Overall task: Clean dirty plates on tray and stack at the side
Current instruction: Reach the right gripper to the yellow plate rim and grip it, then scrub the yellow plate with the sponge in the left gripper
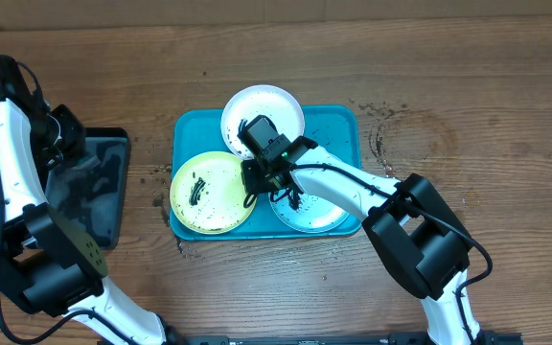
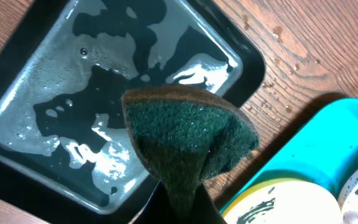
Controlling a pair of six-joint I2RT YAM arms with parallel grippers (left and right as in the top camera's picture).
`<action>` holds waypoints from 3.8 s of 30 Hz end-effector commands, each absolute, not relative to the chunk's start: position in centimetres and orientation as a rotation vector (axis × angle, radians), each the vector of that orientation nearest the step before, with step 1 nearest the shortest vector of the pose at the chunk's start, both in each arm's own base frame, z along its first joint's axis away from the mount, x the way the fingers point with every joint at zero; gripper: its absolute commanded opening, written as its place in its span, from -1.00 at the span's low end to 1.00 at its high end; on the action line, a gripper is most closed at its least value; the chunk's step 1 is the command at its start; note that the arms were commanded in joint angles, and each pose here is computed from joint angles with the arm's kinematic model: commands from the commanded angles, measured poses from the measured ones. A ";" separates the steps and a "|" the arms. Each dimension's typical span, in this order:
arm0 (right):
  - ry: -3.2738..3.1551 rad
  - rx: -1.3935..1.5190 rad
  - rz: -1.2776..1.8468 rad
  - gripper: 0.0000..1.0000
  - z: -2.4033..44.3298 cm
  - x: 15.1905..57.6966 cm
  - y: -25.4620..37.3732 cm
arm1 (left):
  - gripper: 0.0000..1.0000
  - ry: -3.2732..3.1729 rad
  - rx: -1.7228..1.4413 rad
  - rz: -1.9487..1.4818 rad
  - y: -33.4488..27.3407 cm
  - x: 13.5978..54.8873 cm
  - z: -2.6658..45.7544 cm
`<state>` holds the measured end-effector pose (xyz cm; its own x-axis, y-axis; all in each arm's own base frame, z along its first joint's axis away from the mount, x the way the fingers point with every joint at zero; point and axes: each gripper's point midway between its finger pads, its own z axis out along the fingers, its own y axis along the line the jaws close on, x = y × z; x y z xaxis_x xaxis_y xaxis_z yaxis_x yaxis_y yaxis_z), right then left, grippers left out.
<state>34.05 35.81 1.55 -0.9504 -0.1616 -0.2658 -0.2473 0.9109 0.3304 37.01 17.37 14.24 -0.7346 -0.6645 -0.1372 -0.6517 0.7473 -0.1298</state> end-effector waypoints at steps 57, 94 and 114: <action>2.855 -0.257 0.638 -0.88 2.8 35.6 35.4 | -0.92 3.058 -0.342 0.164 -1.0 32.8 -0.4; 2.860 -0.267 0.632 -0.92 2.7 35.5 35.3 | -0.92 3.088 -0.492 0.220 -0.5 30.9 -0.9; 2.835 -0.279 0.599 -0.93 2.7 36.0 35.1 | -0.92 3.007 -0.510 -0.018 -3.1 36.1 5.5</action>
